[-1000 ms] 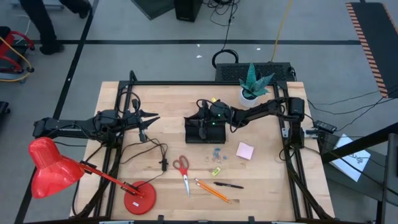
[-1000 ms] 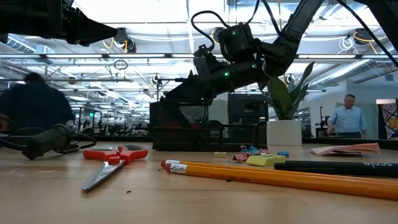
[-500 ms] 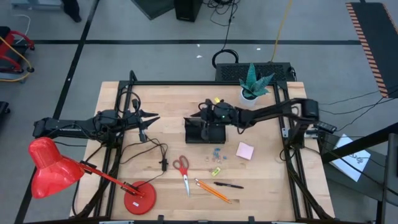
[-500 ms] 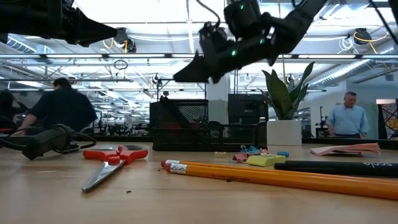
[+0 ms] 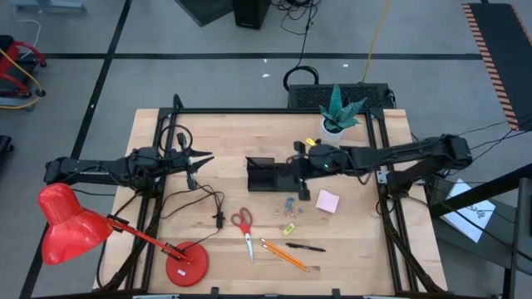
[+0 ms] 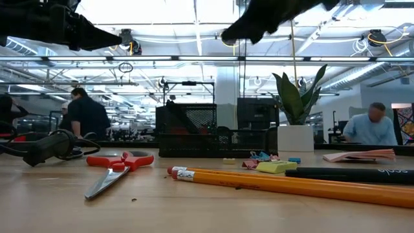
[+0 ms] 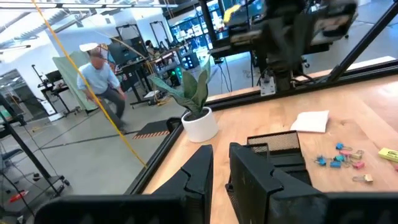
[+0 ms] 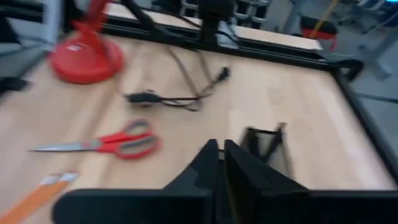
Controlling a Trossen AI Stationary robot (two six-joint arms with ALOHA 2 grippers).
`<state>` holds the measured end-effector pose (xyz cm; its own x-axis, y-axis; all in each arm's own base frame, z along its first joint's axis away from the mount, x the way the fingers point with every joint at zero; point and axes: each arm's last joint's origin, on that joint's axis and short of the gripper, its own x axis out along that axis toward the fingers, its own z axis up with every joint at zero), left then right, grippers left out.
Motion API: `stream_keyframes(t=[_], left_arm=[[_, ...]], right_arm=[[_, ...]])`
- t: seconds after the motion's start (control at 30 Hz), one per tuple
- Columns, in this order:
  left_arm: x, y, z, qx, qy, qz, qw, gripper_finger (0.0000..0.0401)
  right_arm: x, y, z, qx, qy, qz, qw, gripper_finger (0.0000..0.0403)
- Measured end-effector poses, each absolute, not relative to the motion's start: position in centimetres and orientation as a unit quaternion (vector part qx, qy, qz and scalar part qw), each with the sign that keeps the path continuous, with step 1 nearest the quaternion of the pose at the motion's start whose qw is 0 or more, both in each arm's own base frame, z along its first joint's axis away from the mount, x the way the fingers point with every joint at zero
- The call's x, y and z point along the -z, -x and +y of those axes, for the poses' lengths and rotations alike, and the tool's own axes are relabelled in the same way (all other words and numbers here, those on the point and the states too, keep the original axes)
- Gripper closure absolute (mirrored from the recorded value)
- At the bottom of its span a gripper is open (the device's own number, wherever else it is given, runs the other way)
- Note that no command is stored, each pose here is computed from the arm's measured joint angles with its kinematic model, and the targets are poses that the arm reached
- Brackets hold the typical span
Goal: Pick and place office supplies into organizer
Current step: Put the black pen into the black desk organizer
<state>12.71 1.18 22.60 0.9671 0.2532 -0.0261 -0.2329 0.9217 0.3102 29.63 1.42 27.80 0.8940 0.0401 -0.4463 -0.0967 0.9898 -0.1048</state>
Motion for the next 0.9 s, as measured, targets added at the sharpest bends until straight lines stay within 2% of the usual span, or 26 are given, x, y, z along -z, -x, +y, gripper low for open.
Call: stream_keyframes(t=[0.17, 0.37, 0.5, 0.57, 0.73, 0.9], left_arm=[[-22.7, -12.7, 1.2, -0.125, -0.154, 0.029, 0.980, 0.0339], [-22.7, -12.7, 1.2, -0.125, -0.155, 0.029, 0.980, 0.0339], [-22.7, -12.7, 1.2, -0.125, -0.150, 0.029, 0.980, 0.0339], [-22.7, -12.7, 1.2, -0.125, -0.146, 0.028, 0.981, 0.0339], [-22.7, -12.7, 1.2, -0.125, -0.143, 0.027, 0.981, 0.0339], [-22.7, -12.7, 1.2, -0.125, -0.143, 0.027, 0.981, 0.0339]], right_arm=[[-28.0, -28.5, 5.1, -0.081, 0.072, 0.230, 0.967, 0.0385], [-24.6, -26.8, 8.7, -0.060, 0.109, 0.215, 0.969, 0.0400], [-21.7, -25.3, 9.8, -0.078, 0.077, 0.176, 0.978, 0.0399], [-20.2, -24.4, 9.8, -0.055, 0.048, 0.166, 0.983, 0.0401], [-16.4, -21.9, 9.9, 0.007, -0.009, 0.206, 0.979, 0.0402], [-14.4, -21.2, 10.9, 0.022, -0.032, 0.232, 0.972, 0.0402]])
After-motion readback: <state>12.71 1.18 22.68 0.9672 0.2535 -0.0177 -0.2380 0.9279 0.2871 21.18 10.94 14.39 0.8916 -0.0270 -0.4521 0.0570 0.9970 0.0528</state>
